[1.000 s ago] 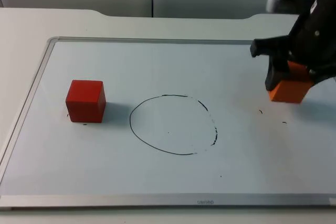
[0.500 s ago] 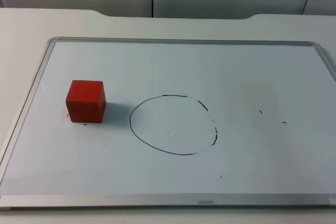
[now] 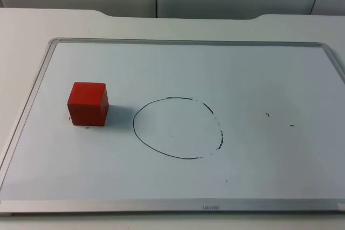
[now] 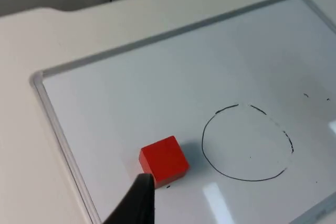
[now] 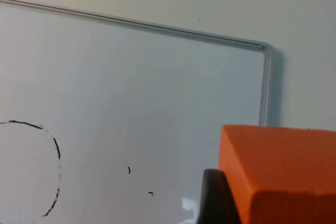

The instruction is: Pick up one cube with the left hand and another cube with the right hand. First place the cube in the right hand at the target position, then stack the cube in the left hand on top.

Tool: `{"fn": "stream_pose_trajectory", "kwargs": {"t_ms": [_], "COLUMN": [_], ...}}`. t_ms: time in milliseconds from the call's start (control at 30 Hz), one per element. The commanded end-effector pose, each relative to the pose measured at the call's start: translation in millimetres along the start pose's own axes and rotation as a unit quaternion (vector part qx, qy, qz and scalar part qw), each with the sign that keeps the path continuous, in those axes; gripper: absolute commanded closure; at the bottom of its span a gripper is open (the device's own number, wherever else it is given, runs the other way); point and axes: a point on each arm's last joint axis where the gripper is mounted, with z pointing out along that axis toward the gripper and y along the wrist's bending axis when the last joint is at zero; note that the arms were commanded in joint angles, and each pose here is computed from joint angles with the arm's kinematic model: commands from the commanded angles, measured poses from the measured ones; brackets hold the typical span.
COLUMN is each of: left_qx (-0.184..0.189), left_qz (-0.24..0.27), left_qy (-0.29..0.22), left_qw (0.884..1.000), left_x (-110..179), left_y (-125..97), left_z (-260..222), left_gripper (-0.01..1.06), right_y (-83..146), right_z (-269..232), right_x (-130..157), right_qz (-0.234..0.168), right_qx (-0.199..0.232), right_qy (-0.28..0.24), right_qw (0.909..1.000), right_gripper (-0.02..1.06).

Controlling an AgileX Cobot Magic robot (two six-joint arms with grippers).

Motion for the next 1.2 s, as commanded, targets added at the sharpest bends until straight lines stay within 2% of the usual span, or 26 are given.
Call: {"fn": "stream_pose_trajectory", "kwargs": {"t_ms": [0,33,133,167,233,333,700,900,1167], "left_qx": [0.008,0.008,0.0,-0.017,-0.022,-0.049,-0.066,-0.076,-0.077], "left_qz": [-0.022,-0.022,-0.063,-0.076,-0.078,-0.1,-0.144,-0.155,-0.154], "left_qy": [0.04,0.04,0.112,0.143,0.153,0.212,0.259,0.279,0.292], "left_qw": [0.999,0.999,0.992,0.987,0.985,0.971,0.953,0.945,0.941], "left_x": [-12.0,-12.0,-14.5,-12.1,-11.0,1.8,39.4,52.9,63.5], "left_y": [11.7,11.7,24.3,28.2,29.1,30.8,32.5,37.1,39.4], "left_z": [39.0,39.0,98.3,124.7,134.2,193.7,281.6,295.4,306.5], "left_gripper": [0.01,0.01,0.01,0.01,0.01,0.01,0.01,0.01,0.01], "right_y": [0.5,0.5,0.6,0.6,0.7,0.7,0.8,0.9,1.8], "right_z": [-5.0,-5.0,-5.1,-5.1,-5.1,-5.1,-5.2,-5.2,-5.3], "right_x": [-3.1,-3.1,-4.1,-4.2,-4.4,-5.0,-5.8,-6.9,-7.1], "right_qz": [-0.008,-0.008,-0.008,-0.008,-0.009,-0.014,-0.027,-0.027,-0.028], "right_qx": [-0.001,-0.001,-0.001,-0.001,-0.002,-0.002,-0.002,-0.002,-0.007], "right_qy": [-0.017,-0.017,-0.023,-0.024,-0.025,-0.028,-0.032,-0.039,-0.04], "right_qw": [0.9998,0.9998,0.9997,0.9997,0.9996,0.9995,0.9991,0.9989,0.9988], "right_gripper": [1.05,1.05,1.05,1.05,1.05,1.05,1.05,1.05,1.05]}}
